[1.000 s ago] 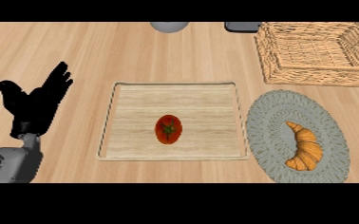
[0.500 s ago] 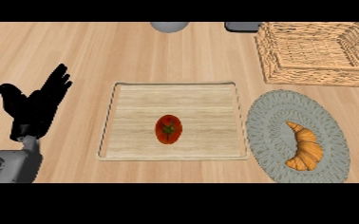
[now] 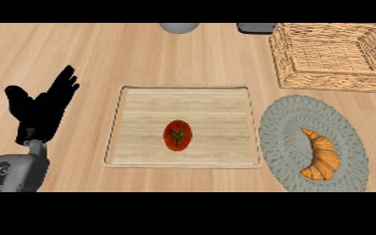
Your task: Pick the croissant from the placemat and place it in the basket
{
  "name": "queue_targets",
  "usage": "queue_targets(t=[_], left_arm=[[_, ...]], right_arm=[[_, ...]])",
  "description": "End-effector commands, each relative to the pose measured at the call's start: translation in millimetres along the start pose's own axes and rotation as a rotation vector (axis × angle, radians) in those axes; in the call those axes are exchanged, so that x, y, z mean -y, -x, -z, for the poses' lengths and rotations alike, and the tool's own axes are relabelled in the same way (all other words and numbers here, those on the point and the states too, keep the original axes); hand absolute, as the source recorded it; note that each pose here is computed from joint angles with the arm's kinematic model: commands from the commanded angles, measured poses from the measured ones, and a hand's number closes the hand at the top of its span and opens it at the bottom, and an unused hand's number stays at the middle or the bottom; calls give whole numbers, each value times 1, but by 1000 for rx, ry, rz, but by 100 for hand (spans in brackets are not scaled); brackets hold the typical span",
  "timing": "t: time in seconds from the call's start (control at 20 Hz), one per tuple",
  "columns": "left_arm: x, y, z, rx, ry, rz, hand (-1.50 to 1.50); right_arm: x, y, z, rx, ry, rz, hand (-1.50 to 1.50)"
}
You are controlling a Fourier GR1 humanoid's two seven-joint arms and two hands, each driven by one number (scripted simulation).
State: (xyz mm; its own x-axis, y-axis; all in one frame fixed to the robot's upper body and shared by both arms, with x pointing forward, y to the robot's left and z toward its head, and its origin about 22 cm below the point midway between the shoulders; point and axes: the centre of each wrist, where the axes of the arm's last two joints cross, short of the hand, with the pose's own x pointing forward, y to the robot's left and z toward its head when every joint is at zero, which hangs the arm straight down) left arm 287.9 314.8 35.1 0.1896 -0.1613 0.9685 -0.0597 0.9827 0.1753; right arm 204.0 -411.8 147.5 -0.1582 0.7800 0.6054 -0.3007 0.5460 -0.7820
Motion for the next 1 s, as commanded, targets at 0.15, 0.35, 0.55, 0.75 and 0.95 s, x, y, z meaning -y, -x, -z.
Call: queue_targets(t=[0.15, 0.35, 0.55, 0.75, 0.95], left_arm=[[-3, -12, 2, 0, -3, 15, 0], [10, -14, 6, -8, 3, -1, 0], [2, -1, -1, 16, -7, 1, 0], [2, -5, 10, 1, 0, -9, 0], [19, -1, 4, -6, 12, -2, 0]], right_arm=[[-54, 31, 16, 41, 65, 100, -150], [-68, 33, 42, 1, 24, 58, -150], [-87, 32, 49, -64, -63, -1, -150], [-98, 48, 63, -62, -90, -26, -150], [-80, 70, 58, -73, -90, -25, -150]])
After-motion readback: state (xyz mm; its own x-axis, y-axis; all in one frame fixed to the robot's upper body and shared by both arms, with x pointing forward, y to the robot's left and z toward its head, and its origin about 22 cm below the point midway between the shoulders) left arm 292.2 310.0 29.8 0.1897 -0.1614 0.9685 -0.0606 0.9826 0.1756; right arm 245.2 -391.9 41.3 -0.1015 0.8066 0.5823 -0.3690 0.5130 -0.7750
